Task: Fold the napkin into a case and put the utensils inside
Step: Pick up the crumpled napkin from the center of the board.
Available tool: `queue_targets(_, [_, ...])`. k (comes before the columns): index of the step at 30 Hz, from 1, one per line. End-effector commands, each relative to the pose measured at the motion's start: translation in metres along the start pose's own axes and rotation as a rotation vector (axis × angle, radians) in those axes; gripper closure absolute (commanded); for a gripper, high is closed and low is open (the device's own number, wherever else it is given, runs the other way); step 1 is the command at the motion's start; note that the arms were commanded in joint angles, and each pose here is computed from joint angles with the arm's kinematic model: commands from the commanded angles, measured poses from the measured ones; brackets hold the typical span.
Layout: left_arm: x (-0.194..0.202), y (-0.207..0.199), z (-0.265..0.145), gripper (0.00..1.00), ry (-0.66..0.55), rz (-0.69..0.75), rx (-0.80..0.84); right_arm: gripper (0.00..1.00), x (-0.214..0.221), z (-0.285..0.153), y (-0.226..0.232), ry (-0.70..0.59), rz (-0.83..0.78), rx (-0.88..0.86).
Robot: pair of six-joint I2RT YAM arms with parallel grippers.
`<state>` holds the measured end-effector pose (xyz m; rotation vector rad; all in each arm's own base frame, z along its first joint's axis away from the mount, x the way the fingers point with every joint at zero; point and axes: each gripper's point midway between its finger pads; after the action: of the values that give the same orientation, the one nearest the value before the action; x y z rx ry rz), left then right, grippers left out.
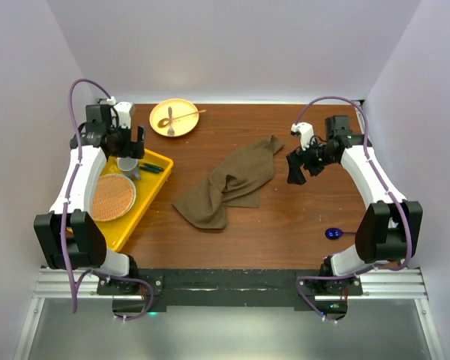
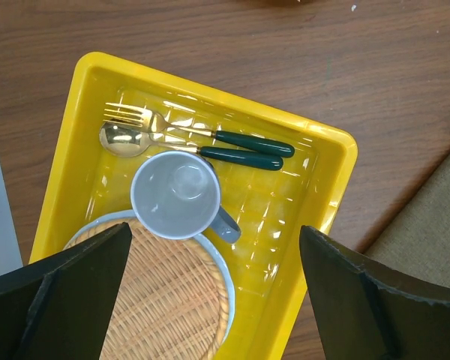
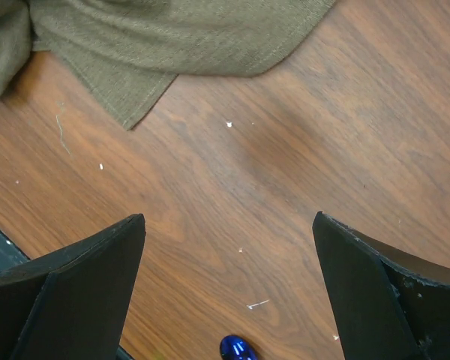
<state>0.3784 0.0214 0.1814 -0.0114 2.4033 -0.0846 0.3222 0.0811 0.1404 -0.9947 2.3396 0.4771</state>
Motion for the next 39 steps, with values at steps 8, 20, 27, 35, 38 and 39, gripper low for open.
queue_targets(8, [-0.059,-0.021,-0.063,0.0,-0.209,-0.039,0.074,0.02,-0.039,0.037,0.06,-0.034,-0.361,-0.07])
queue_targets(20, [-0.053,-0.039,-0.094,0.0,-0.247,-0.027,0.151,0.34,-0.026,0.116,0.114,0.127,-0.682,-0.103])
queue_targets(27, [-0.053,-0.045,-0.104,0.0,-0.275,0.014,0.184,0.39,-0.007,0.151,0.108,0.202,-0.742,-0.07])
queue_targets(35, [-0.05,-0.056,-0.104,0.0,-0.28,0.112,0.258,0.58,0.021,0.159,0.101,0.261,-0.772,-0.024])
queue_targets(38, [-0.046,-0.065,-0.104,0.0,-0.273,0.178,0.315,1.0,0.017,0.145,0.104,0.259,-0.745,-0.021])
queue_targets(39, [-0.046,-0.067,-0.105,0.0,-0.279,0.224,0.335,1.0,0.009,0.135,0.104,0.258,-0.729,-0.012])
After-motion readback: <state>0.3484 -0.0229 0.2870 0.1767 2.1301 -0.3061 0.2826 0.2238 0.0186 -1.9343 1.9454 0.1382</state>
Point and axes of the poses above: each gripper's point midway between its finger pads, its own z axis out along the fingers, its own y axis along the line the jaws close on, x = y × z, and after that the axes turned 7 degrees about -z, right-handed
